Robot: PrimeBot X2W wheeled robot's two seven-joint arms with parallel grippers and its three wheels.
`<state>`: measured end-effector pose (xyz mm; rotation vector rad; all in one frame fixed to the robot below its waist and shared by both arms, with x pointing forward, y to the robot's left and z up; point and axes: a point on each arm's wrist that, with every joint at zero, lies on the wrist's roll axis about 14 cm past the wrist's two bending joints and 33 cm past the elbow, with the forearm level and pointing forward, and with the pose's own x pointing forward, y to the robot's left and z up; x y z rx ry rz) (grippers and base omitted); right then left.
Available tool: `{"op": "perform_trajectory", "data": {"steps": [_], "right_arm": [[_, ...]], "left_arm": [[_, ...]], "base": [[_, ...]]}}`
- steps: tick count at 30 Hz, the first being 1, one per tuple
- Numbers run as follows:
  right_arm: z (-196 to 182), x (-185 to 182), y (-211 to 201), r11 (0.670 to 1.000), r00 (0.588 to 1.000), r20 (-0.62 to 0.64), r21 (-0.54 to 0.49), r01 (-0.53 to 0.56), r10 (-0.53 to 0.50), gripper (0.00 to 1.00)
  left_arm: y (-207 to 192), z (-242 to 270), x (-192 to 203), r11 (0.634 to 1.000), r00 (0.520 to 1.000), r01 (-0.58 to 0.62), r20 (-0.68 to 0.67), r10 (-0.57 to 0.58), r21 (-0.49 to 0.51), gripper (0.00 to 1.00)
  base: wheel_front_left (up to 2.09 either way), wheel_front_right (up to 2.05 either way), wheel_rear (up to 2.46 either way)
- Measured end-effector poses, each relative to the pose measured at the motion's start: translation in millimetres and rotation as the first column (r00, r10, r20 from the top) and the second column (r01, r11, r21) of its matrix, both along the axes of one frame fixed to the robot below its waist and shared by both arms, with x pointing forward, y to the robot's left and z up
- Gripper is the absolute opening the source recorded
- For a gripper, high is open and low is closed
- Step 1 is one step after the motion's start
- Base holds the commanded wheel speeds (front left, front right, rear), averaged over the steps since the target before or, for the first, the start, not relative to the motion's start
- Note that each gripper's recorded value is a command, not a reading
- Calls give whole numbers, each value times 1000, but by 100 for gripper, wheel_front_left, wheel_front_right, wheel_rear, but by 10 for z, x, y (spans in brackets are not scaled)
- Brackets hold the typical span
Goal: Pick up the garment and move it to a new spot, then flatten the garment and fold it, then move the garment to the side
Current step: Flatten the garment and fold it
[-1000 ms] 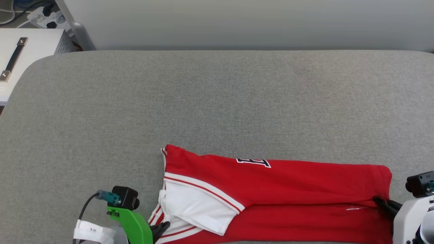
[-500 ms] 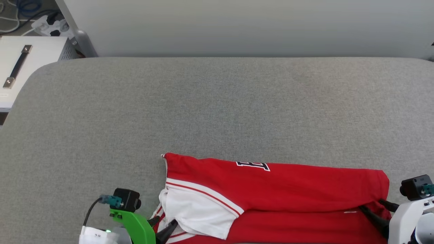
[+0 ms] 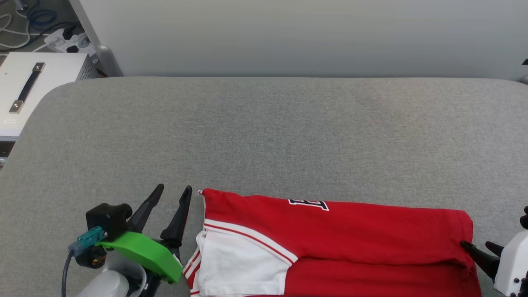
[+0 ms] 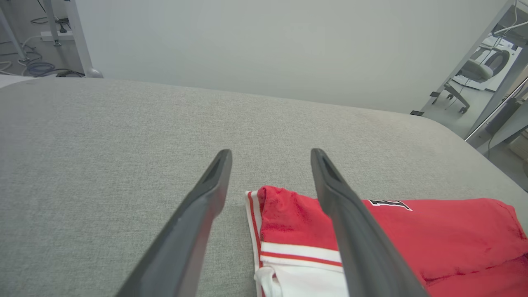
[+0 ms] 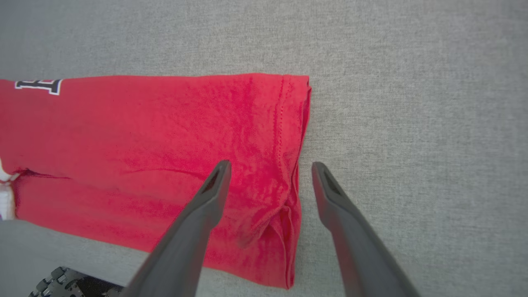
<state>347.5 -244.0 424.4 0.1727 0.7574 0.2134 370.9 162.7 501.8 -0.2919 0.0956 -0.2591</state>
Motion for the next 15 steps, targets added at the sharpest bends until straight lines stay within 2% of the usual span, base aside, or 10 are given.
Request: {"op": "perform_trajectory", "data": {"steps": [3,4,6,15], "right_arm": [[-62,12,-50,999,999,-40,-20,29,-30,100],[-113,43,-61,997,995,-67,-10,71,-72,100],[-169,53,-56,994,990,-93,6,106,-105,100],[-431,3,-20,986,964,-209,-1,168,-164,100]], "left_arm": [[53,83,66,999,998,-36,55,35,22,100],[94,258,141,996,988,-65,142,55,66,100],[109,217,131,979,985,-61,172,27,195,100],[154,103,133,972,982,-102,179,64,212,100]], "base": [[0,0,0],[0,0,0],[0,0,0],[0,0,0]]}}
